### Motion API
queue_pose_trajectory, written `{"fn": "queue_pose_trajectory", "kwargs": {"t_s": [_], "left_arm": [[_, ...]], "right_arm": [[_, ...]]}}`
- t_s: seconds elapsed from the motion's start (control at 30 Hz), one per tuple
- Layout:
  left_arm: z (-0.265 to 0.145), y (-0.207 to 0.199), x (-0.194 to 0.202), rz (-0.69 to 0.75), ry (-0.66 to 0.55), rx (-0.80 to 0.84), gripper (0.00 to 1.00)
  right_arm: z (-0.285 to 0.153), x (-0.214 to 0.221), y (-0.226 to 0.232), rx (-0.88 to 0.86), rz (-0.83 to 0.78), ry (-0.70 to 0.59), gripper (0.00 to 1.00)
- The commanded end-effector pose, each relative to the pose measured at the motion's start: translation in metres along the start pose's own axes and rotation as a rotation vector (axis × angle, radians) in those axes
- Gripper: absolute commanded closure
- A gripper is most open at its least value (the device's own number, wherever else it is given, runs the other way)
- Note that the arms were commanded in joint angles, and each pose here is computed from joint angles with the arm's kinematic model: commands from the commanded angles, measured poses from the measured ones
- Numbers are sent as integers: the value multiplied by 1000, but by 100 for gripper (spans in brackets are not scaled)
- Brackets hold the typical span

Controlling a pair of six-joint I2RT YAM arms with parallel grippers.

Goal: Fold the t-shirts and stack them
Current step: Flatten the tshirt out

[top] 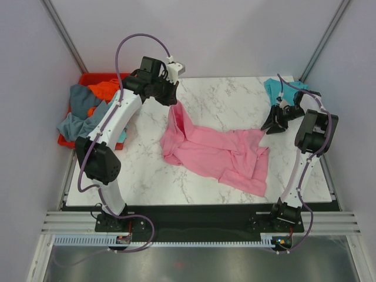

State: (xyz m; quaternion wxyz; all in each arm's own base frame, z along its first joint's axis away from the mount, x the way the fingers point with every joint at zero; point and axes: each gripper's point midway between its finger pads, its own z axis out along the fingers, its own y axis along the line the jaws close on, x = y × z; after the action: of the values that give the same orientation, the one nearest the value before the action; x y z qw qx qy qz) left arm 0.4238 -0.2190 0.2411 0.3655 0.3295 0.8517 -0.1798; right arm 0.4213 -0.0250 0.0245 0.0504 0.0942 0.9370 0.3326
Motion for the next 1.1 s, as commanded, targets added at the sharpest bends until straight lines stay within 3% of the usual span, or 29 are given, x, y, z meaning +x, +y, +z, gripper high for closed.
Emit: {"fn": "queue_pose_trajectory", "kwargs": {"t_s": [0.0,0.4,0.63,0.77,0.97,1.07], "left_arm": [[-3,-1,-9,14,-23,-11,98],[-3,-1,-8,15,-18,-16,98],[-3,-1,-7,16,-18,-16,98],[-4,-1,-6,15,-15,-19,98],[-6,0,-12,24,-30,-24,98],[-14,2,-28,45,-71,-42,98]], "right_arm": [[20,-2,-13,29,-33,22,47],[27,-10,-9,40,-68,17,59],[25,-19,-10,49,-84,-6,75],[22,-26,-8,57,-101,-24,77],[-8,-56,13,69,-194,-132,100],[-40,-78,39,75,-283,-233,100]]}}
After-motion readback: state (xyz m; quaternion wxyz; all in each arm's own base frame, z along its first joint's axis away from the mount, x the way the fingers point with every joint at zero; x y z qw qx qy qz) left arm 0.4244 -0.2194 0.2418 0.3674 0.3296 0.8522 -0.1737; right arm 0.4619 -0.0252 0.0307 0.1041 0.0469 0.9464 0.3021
